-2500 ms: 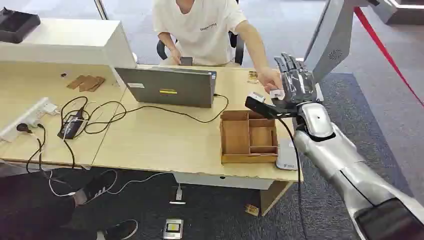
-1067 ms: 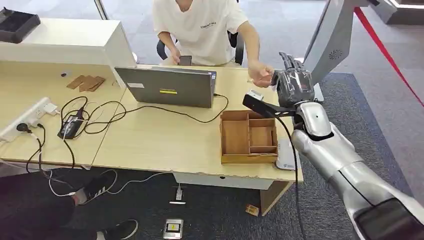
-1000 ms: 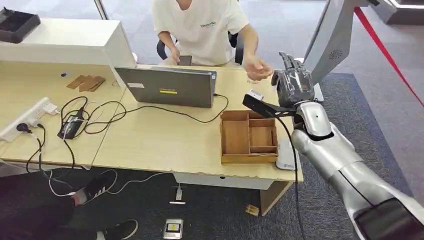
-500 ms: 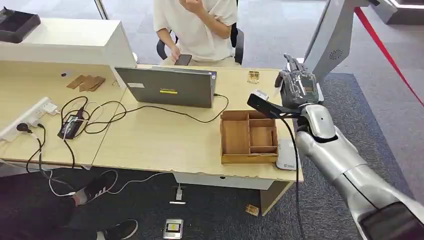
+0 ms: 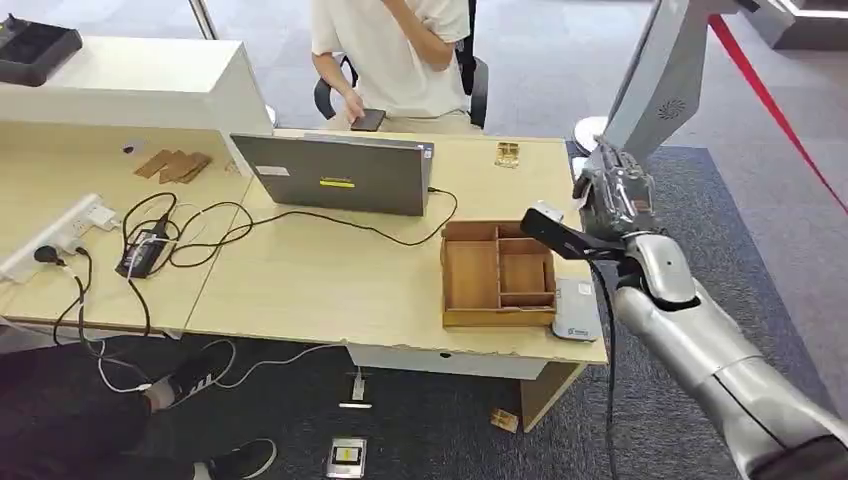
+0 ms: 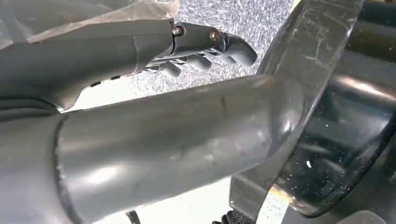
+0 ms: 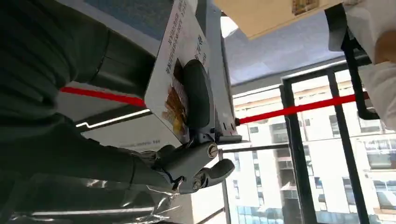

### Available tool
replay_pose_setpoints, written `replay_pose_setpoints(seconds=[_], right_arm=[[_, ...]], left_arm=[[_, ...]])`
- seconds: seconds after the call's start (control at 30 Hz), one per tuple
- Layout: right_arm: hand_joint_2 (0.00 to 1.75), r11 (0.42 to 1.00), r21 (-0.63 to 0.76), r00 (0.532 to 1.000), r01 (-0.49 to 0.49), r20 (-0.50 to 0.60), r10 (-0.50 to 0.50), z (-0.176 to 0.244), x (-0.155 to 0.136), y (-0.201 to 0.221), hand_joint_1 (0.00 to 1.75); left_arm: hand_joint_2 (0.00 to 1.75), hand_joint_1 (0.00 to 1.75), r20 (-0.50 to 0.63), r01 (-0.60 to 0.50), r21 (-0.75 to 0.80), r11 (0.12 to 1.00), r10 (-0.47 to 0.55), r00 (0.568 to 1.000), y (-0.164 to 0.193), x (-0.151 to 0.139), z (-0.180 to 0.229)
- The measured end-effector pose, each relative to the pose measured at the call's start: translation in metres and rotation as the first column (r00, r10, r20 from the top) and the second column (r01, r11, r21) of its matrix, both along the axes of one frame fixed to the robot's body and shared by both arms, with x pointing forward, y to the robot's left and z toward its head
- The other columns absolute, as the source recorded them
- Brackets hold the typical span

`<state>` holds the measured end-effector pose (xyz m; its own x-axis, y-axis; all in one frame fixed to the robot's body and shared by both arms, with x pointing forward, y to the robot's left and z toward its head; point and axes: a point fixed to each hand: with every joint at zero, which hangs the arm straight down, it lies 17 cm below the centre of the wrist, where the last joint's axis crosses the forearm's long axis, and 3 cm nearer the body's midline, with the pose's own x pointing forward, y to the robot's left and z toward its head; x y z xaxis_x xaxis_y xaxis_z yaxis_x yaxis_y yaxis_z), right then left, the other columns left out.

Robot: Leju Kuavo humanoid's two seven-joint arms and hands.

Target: Pass the card to the sensor for recognition and then transmit it.

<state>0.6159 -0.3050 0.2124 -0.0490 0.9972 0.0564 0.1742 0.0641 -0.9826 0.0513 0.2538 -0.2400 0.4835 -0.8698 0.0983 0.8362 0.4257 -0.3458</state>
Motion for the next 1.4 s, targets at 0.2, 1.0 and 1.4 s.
replay_pose_setpoints(seconds=[0.2, 1.0, 1.4], right_arm=[[1.75, 0.999, 0.009, 0.997, 0.047, -0.055, -0.046, -0.034, -0.017, -0.034, 1.75], [1.75, 0.994, -0.003, 0.970, 0.110, -0.219, -0.108, -0.119, -0.057, -0.074, 1.75], [1.75, 0.992, -0.011, 0.952, 0.122, -0.281, -0.120, -0.145, -0.068, -0.079, 1.75]], left_arm=[[0.00, 0.00, -0.001, 0.004, 0.008, 1.000, -0.004, 1.000, 0.002, 0.001, 0.000], [0.00, 0.00, -0.002, 0.004, 0.011, 1.000, -0.004, 1.000, 0.002, 0.001, 0.000], [0.00, 0.00, -0.003, 0.000, 0.010, 1.000, 0.000, 1.000, 0.001, 0.000, 0.000]])
